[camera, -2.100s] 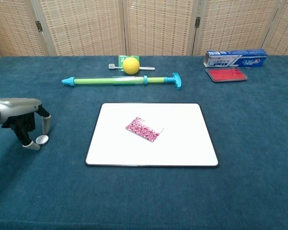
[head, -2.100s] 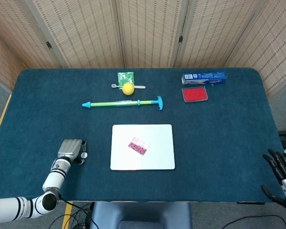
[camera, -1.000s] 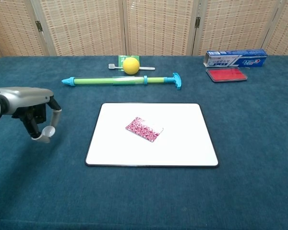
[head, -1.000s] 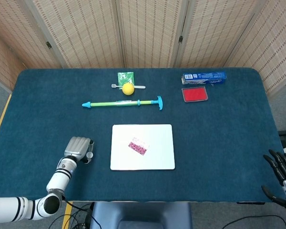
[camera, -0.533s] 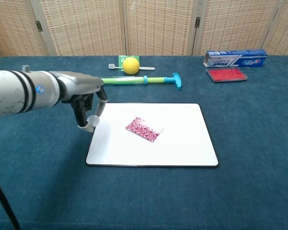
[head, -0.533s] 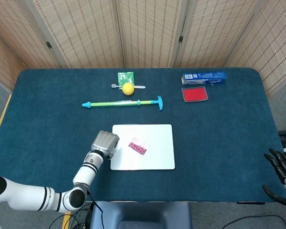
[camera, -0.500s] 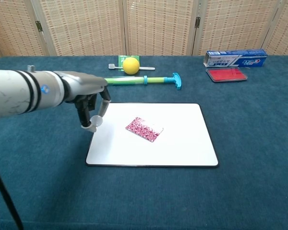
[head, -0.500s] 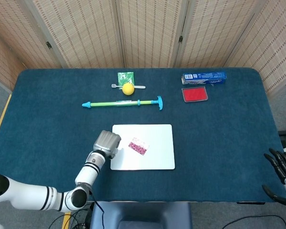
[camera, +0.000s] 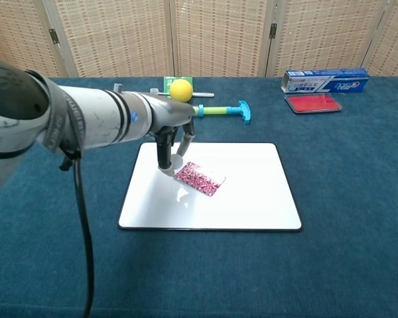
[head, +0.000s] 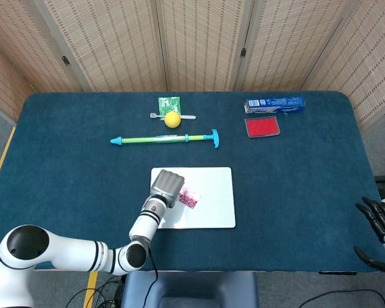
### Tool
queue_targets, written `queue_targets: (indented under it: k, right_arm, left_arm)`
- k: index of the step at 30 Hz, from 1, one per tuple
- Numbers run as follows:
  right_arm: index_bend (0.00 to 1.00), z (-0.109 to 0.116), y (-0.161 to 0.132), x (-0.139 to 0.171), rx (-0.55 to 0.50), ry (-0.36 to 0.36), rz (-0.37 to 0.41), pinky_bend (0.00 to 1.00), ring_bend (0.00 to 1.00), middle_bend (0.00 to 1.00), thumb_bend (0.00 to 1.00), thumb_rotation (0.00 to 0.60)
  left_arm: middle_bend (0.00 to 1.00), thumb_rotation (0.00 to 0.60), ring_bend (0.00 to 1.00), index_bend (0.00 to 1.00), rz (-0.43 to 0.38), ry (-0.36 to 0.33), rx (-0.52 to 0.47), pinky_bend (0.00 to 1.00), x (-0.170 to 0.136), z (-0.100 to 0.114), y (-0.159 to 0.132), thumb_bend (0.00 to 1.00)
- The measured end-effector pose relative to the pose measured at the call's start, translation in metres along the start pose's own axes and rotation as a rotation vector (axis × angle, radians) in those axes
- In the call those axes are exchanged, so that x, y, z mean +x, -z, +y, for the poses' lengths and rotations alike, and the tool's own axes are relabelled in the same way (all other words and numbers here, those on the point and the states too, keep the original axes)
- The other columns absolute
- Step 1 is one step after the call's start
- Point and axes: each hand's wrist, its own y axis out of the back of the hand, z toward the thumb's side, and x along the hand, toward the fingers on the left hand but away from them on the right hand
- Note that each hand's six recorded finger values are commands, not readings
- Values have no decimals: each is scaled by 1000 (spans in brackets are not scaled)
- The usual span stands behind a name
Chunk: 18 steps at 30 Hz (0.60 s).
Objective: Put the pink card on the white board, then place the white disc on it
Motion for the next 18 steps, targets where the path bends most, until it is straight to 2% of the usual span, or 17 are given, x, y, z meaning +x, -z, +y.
queue_targets:
  k: [10,18]
  right_arm:
    - [0,1,3,-2,-16,-8,-3,0,0,0,204,600]
    - [0,5,8,-3,-35,2,-15,0,0,0,204,600]
  left_arm:
    - [1000,600,1000,635,-56,3,37,887,16,7,-40,380]
    - [1000,600,1000,634,-74,10,51,887,32,7,-54,380]
